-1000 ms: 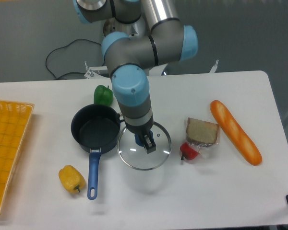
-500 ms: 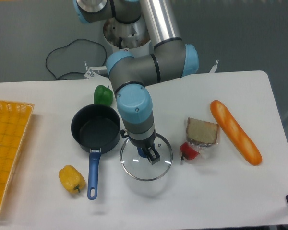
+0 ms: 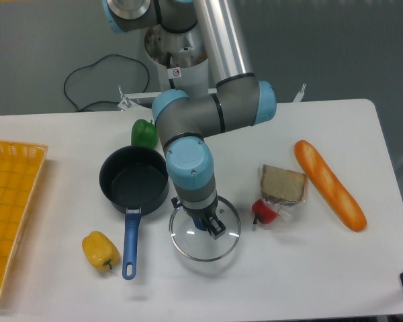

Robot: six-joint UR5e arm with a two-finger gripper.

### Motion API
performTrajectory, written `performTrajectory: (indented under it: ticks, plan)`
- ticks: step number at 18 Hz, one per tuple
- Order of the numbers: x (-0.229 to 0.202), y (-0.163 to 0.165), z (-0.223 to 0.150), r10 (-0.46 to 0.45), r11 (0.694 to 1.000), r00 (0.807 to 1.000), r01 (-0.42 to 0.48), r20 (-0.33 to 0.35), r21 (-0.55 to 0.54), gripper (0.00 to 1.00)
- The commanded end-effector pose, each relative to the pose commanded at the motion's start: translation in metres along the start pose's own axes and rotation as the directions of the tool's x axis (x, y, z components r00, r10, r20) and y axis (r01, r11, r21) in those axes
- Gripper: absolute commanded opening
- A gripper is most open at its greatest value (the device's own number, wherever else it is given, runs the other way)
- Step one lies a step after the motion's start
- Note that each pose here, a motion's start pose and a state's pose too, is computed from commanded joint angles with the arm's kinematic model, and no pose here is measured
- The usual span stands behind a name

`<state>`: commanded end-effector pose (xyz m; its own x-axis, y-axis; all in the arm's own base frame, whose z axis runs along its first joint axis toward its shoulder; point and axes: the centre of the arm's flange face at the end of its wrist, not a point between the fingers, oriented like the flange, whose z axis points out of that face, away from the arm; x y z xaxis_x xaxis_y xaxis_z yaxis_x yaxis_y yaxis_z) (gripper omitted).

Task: Place the lid on the table
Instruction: 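Lower the glass lid flat onto the table beside the saucepan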

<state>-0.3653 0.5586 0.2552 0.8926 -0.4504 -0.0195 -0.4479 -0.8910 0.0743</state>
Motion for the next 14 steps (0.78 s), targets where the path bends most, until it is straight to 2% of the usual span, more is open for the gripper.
performTrajectory:
  ticks: [14]
  plan:
    - [0.001,-0.008,0.022,0.013,1.0,0.999,-0.014,-0.033,-0.01,0.57]
